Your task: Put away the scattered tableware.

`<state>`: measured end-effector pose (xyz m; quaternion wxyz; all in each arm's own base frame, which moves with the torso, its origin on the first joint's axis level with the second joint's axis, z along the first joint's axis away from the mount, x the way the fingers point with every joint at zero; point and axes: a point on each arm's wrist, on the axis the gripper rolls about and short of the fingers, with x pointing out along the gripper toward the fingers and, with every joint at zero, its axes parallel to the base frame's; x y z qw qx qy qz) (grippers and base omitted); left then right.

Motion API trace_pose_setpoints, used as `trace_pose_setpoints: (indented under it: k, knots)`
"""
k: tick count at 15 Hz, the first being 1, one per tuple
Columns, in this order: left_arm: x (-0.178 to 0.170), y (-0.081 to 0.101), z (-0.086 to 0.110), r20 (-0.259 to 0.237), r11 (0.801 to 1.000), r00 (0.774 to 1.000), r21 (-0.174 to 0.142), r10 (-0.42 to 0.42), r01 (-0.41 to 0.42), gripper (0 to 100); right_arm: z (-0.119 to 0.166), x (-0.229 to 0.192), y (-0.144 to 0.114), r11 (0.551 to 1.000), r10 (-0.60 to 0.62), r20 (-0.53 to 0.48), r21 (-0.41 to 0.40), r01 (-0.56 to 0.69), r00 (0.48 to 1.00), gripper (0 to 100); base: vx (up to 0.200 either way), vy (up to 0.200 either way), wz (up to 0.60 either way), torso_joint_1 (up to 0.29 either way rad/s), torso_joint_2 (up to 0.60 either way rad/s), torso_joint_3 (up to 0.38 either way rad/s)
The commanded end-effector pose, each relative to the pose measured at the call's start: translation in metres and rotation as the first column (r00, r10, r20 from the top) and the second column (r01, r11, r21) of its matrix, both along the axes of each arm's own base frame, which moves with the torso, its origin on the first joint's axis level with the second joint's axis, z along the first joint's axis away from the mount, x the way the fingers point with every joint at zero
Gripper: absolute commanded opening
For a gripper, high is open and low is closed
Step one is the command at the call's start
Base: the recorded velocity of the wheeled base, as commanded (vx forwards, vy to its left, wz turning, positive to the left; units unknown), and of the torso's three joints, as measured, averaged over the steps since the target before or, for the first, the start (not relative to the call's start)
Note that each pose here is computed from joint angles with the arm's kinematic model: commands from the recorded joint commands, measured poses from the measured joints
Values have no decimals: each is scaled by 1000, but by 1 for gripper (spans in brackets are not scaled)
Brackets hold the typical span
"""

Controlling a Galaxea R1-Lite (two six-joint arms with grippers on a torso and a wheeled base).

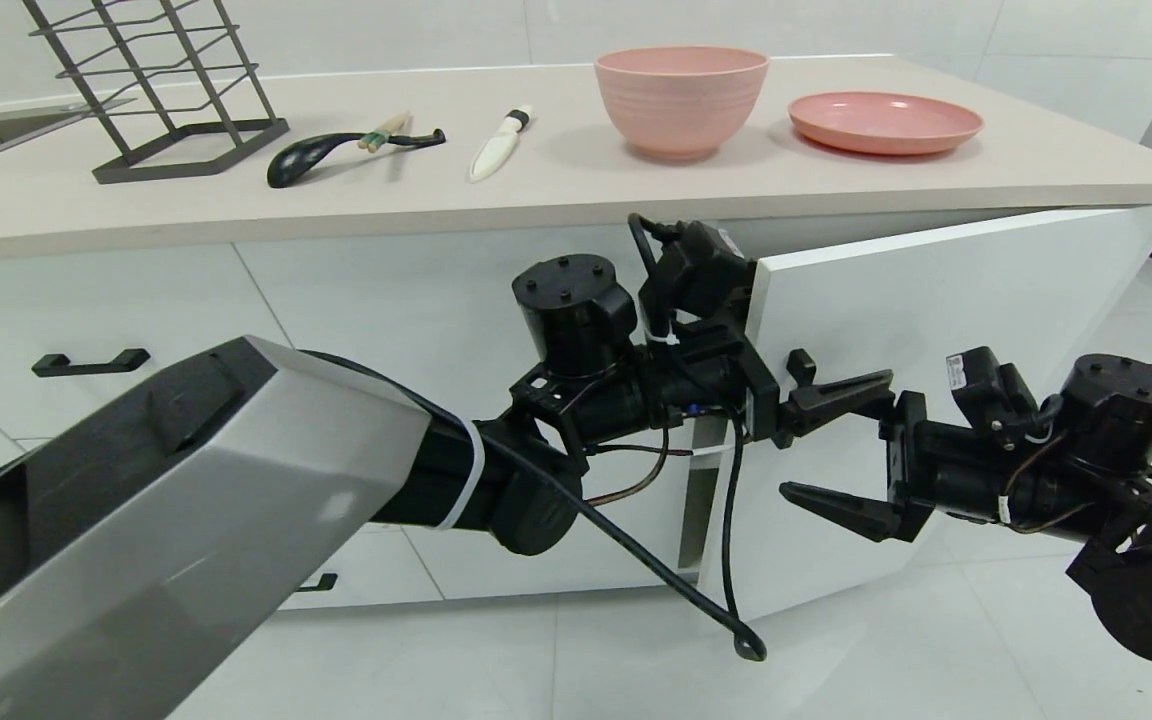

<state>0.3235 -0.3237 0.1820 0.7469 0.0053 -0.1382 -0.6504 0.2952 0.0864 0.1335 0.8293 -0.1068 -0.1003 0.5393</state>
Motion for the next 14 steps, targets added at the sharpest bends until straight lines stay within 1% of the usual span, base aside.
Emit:
trace_pose_setpoints:
  k: [1,3,5,7,9,11,12,14]
  knots:
    - [-2,-5,-3,-22,1000,1000,-3,4,-4,100,4,-8,-8,1000,-27,12,1,27,1000,100,0,0,0,0,0,0]
    - [-5,-8,-3,-58,999,998,-15,34,-35,100,10,-25,-21,998,-69,37,4,69,997,100,0,0,0,0,0,0]
    - [-6,-9,-1,-79,994,992,-28,100,-102,100,15,-55,-37,993,-117,43,-1,117,992,100,0,0,0,0,0,0]
    - [-9,-9,-2,-98,987,983,-32,154,-158,100,37,-85,-43,991,-137,131,21,136,982,100,0,0,0,0,0,0]
    - [-20,-6,-2,-116,987,980,-14,160,-163,100,54,-115,-47,985,-173,213,54,165,962,100,0,0,0,0,0,0]
    - [-33,-3,-1,-127,988,980,2,154,-155,100,60,-141,-51,983,-180,260,70,167,949,100,0,0,0,0,0,0]
    - [-43,-4,1,-131,990,981,8,140,-140,100,63,-160,-53,981,-190,300,86,172,935,100,0,0,0,0,0,0]
    - [-48,-9,0,-132,992,983,7,125,-125,100,74,-179,-56,975,-218,373,120,186,902,100,0,0,0,0,0,0]
